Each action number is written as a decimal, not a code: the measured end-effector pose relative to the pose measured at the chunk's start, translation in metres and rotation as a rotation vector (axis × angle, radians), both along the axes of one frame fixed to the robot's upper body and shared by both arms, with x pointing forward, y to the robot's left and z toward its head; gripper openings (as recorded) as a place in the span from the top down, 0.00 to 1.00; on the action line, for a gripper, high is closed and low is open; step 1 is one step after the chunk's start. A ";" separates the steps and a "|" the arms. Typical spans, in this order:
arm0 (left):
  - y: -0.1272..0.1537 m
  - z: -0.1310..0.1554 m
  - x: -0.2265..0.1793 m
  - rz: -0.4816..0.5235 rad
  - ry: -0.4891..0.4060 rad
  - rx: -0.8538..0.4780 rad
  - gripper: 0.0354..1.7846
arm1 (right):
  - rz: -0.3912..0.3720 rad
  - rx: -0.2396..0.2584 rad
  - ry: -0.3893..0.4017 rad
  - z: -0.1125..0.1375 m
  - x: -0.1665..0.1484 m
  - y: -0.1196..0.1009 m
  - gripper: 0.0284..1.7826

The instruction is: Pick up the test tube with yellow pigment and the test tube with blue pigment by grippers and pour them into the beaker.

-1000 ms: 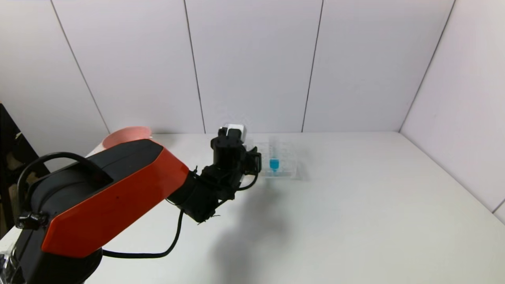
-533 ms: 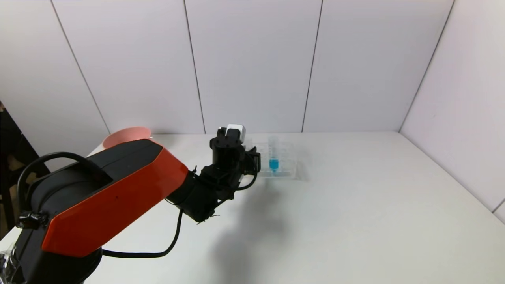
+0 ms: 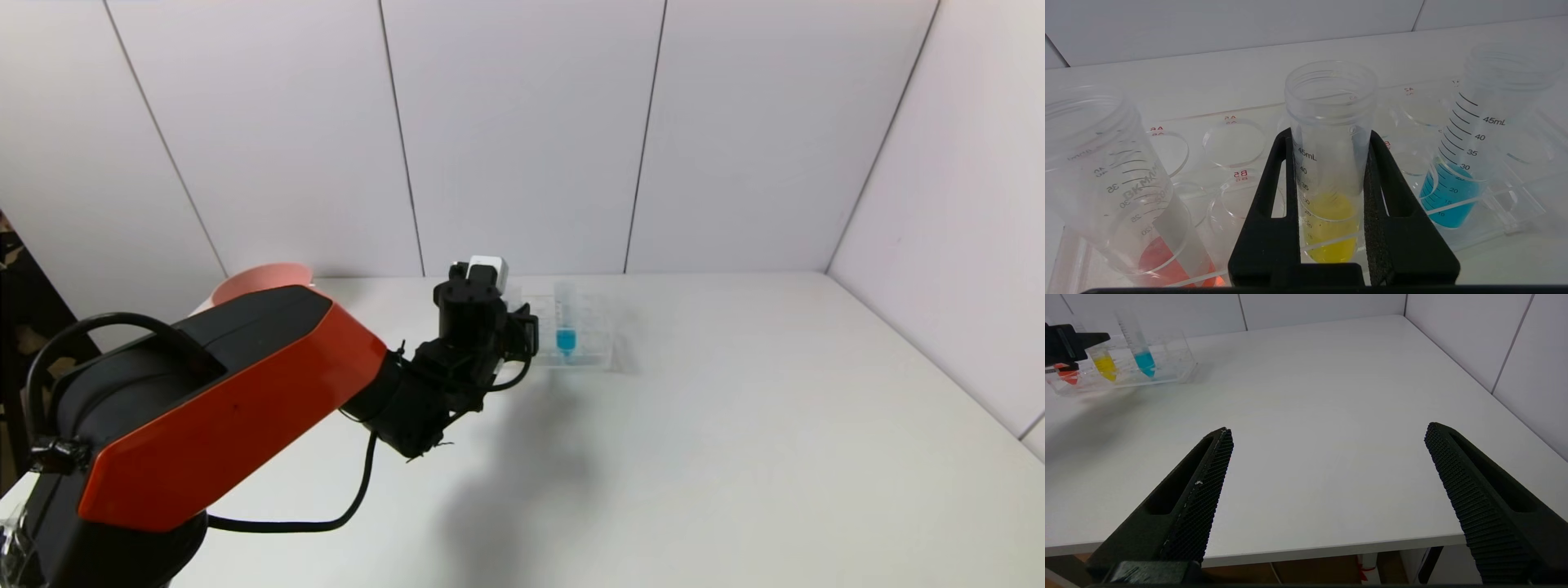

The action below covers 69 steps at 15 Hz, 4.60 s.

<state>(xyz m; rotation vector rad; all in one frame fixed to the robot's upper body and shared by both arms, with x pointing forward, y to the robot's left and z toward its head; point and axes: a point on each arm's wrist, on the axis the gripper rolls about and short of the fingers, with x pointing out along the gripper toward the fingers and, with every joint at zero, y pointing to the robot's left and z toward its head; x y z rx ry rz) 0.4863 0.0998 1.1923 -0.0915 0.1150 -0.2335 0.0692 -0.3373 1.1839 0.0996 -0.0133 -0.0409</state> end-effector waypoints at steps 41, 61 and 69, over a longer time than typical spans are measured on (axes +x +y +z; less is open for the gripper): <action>0.228 0.174 -0.104 0.335 -0.059 0.011 0.76 | 0.000 0.000 0.000 0.000 0.000 0.000 0.04; 0.329 0.175 -0.119 0.374 -0.061 0.096 0.76 | 0.000 0.000 0.000 0.000 0.000 0.000 0.04; 0.343 0.167 -0.102 0.163 0.008 0.150 0.76 | 0.000 0.000 0.000 0.000 0.000 0.000 0.04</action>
